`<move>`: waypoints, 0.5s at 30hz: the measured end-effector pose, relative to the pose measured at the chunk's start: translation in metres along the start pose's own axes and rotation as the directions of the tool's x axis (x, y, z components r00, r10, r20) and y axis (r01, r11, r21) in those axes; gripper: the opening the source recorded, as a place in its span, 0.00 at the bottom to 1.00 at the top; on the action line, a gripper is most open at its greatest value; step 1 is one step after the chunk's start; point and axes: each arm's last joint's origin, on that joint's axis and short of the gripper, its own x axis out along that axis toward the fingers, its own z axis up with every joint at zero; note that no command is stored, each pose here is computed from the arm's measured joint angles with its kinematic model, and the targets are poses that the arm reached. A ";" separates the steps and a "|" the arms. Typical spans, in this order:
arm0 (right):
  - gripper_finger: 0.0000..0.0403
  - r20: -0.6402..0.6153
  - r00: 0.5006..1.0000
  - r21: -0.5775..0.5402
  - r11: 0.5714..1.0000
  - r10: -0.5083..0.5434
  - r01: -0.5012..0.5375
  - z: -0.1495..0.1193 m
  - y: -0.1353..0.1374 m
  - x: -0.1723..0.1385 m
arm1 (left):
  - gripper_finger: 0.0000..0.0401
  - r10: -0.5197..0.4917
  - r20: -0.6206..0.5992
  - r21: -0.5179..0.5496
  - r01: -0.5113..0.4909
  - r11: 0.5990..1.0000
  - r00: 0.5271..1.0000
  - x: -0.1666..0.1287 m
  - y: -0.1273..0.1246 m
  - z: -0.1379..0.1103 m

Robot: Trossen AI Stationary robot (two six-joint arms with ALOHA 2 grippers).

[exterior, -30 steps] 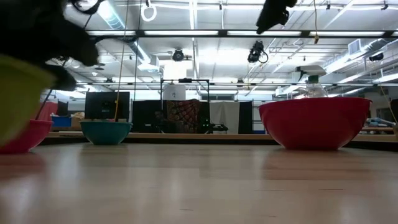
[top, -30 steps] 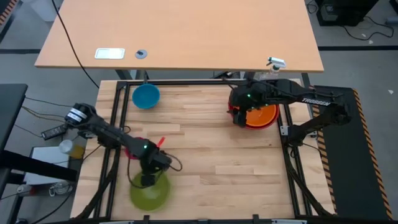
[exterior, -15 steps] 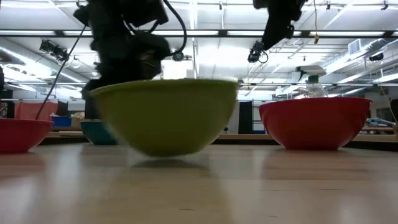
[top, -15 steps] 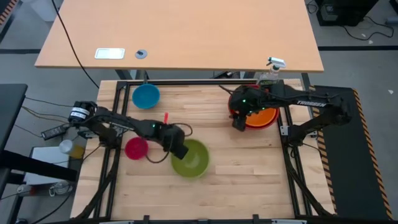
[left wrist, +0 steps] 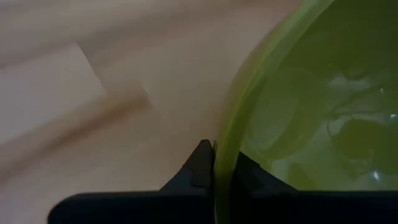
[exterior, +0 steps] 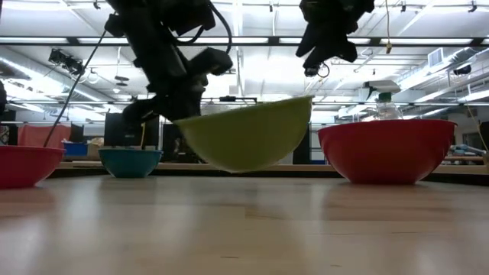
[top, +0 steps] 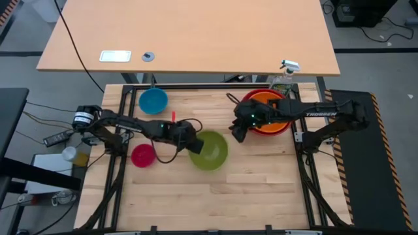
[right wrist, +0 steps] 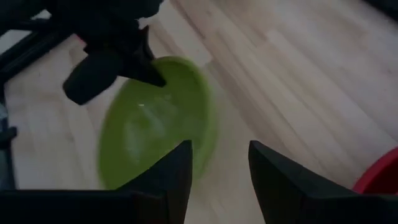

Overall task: Nest bowls inside each other
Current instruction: Stack the green bowl on the orange bowl

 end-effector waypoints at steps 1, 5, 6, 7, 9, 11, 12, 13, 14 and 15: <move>0.41 0.015 1.000 -0.008 1.000 -0.014 0.014 -0.001 0.003 0.000 | 0.04 0.000 0.033 -0.025 0.000 1.000 0.999 0.000 0.000 0.002; 0.41 0.087 0.985 -0.088 0.984 -0.146 0.154 -0.006 0.010 0.003 | 0.04 -0.020 0.153 -0.122 0.039 0.992 0.988 0.000 -0.004 0.013; 0.41 0.096 0.976 -0.110 0.972 -0.195 0.205 -0.008 0.010 0.004 | 0.04 -0.027 0.173 -0.138 0.051 0.989 0.985 0.000 -0.004 0.014; 0.41 0.109 0.964 -0.122 0.959 -0.245 0.257 -0.009 0.009 0.006 | 0.04 -0.035 0.195 -0.156 0.066 0.985 0.980 0.000 -0.005 0.016; 0.41 0.155 0.942 -0.116 0.941 -0.299 0.318 -0.008 0.009 0.007 | 0.04 -0.047 0.248 -0.179 0.093 0.979 0.968 -0.001 -0.008 0.019; 0.41 0.161 0.936 -0.127 0.934 -0.312 0.333 -0.008 0.009 0.011 | 0.04 -0.054 0.289 -0.199 0.115 0.973 0.956 -0.002 -0.010 0.021; 0.41 0.168 0.938 -0.133 0.936 -0.304 0.327 -0.007 0.010 0.012 | 0.04 -0.053 0.308 -0.211 0.122 0.970 0.950 -0.002 -0.011 0.022; 0.41 0.167 0.938 -0.141 0.935 -0.303 0.327 -0.006 0.010 0.013 | 0.04 -0.052 0.325 -0.221 0.129 0.967 0.944 -0.002 -0.011 0.023; 0.41 0.162 0.938 -0.156 0.931 -0.307 0.331 -0.007 0.010 0.013 | 0.04 -0.053 0.342 -0.228 0.138 0.964 0.938 -0.003 -0.012 0.023; 0.41 0.164 0.935 -0.165 0.925 -0.315 0.341 -0.007 0.010 0.016 | 0.04 -0.055 0.361 -0.234 0.147 0.961 0.931 -0.003 -0.013 0.024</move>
